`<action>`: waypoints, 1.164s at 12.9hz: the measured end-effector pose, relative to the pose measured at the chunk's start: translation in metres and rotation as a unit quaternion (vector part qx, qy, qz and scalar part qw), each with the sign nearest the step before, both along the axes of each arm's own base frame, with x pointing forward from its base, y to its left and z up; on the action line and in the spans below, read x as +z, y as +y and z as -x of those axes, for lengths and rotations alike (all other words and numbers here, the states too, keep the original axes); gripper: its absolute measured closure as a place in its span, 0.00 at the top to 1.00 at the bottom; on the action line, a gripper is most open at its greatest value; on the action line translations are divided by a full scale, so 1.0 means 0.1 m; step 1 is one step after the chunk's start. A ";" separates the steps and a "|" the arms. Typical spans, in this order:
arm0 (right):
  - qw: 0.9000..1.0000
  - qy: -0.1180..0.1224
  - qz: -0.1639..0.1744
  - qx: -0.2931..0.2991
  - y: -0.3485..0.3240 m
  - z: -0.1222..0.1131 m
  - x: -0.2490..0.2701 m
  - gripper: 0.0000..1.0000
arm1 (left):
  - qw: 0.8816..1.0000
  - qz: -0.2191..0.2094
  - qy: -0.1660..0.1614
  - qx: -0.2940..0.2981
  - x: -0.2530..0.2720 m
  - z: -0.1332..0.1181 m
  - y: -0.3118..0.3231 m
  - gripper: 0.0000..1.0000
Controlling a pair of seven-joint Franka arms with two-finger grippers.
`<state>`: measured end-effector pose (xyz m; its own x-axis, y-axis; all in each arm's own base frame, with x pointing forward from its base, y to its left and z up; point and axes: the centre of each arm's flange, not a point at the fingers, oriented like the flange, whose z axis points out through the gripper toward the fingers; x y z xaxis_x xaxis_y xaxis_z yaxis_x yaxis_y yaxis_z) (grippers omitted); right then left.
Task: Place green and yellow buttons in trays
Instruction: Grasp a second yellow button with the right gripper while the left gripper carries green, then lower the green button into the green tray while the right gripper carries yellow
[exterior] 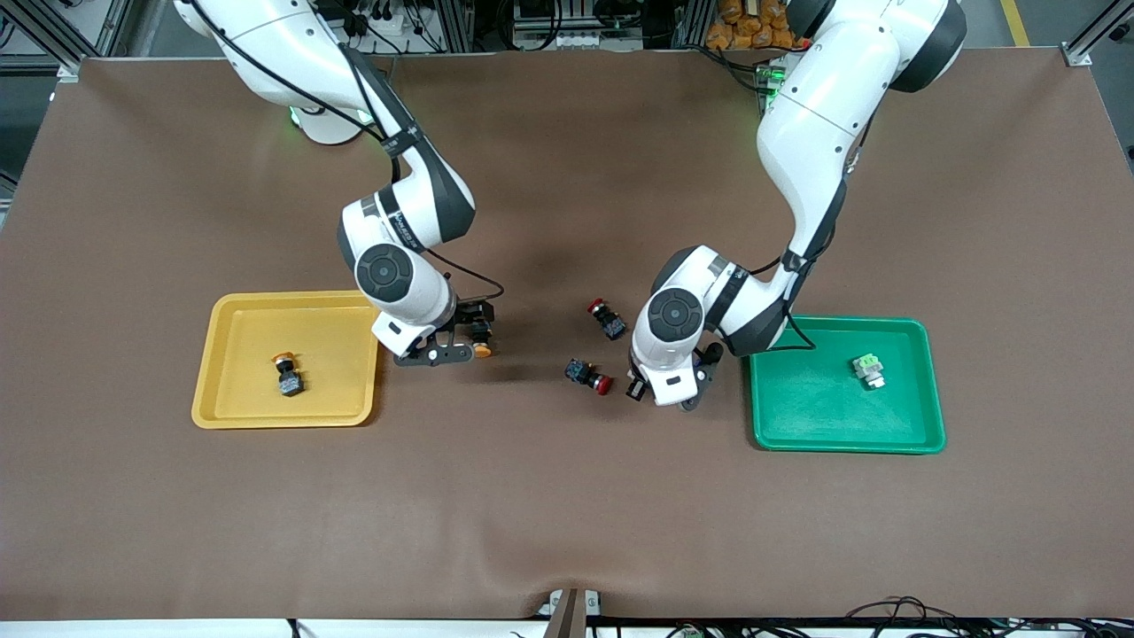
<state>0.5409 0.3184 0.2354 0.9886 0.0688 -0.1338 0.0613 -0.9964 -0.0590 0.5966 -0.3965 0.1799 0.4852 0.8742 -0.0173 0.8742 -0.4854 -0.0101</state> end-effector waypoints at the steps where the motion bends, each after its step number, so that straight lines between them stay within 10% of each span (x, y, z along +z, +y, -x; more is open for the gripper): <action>1: 1.000 -0.006 -0.001 -0.004 0.04 0.05 -0.06 1.00 | 1.000 0.002 -0.006 0.002 0.06 -0.05 0.01 0.41; 9: 0.999 -0.032 -0.001 -0.023 0.28 0.19 -0.46 1.00 | 0.996 -0.017 -0.064 -0.058 1.55 -0.85 1.37 0.41; 15: 0.999 -0.044 -0.002 -0.024 0.26 0.17 -0.68 0.93 | 0.978 -0.040 0.010 -0.204 1.52 -1.00 2.63 0.41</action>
<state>0.5239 0.3446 0.1673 0.9988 0.0207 -0.0452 0.0181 -0.9981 -0.0586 0.6967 -0.1339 0.3318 0.7942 0.6069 0.0296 0.6071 -0.7908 -0.0780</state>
